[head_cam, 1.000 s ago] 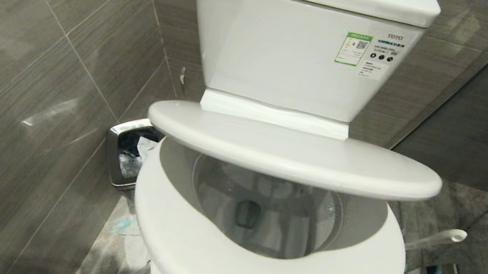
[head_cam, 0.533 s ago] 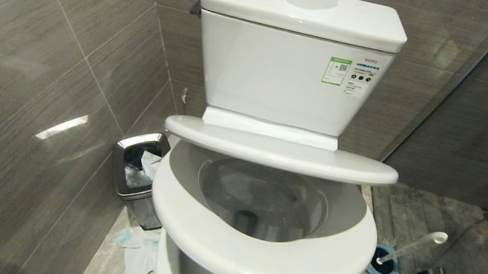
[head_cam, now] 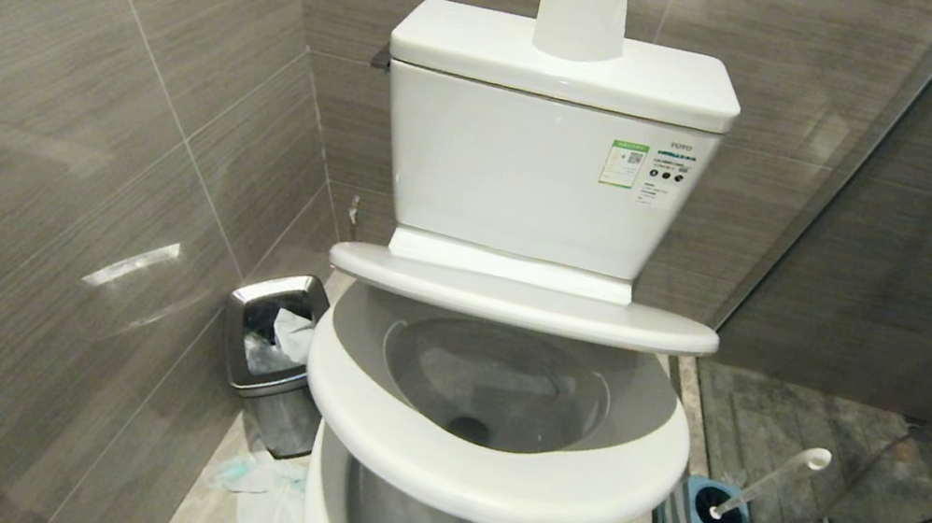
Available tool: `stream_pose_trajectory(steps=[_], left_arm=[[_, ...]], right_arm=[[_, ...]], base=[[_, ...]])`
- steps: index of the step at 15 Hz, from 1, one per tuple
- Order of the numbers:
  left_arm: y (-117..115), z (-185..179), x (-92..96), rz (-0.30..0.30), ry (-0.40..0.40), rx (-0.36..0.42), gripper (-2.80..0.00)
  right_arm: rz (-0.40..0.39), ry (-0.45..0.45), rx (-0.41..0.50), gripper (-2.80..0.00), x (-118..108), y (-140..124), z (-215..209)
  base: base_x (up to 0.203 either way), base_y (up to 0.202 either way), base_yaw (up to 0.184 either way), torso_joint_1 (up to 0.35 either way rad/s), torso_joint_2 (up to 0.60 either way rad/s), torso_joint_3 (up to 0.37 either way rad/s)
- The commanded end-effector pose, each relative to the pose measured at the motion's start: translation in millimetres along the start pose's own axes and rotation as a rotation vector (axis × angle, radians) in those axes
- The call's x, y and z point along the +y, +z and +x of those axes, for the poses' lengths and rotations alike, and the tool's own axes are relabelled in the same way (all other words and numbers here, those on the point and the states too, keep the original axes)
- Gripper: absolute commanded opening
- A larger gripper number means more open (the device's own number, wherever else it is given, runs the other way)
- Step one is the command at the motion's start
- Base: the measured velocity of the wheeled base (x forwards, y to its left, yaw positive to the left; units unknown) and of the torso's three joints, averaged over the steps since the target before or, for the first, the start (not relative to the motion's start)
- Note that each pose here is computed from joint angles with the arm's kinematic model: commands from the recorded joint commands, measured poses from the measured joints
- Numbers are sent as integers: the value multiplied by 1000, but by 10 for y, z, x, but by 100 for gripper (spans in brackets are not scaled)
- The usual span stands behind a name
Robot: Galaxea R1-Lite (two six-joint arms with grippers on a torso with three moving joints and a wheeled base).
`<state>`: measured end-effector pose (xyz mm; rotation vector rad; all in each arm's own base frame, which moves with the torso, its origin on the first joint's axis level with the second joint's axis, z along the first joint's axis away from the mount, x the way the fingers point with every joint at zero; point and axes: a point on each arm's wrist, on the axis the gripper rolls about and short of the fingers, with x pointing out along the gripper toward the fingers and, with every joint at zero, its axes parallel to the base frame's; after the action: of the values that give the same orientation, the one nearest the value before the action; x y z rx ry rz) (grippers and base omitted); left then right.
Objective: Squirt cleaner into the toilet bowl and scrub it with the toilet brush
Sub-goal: Close the toilet lid
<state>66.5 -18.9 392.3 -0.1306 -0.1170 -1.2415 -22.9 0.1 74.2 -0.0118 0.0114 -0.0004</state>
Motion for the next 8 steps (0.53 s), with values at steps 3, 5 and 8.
stream_pose_trajectory(steps=[3,5,8], left_arm=[[-62,-3,7,-42,-43,32,-280],[-36,-8,-2,-43,-37,31,-280],[38,39,164,5,-27,35,-280]], right_arm=[[0,0,1,-280,0,0,1],[0,0,1,-280,0,0,1],[0,0,1,-280,0,0,1]], base=[[0,0,0,0,0,0],[0,0,0,0,0,0],[0,0,0,0,0,0]])
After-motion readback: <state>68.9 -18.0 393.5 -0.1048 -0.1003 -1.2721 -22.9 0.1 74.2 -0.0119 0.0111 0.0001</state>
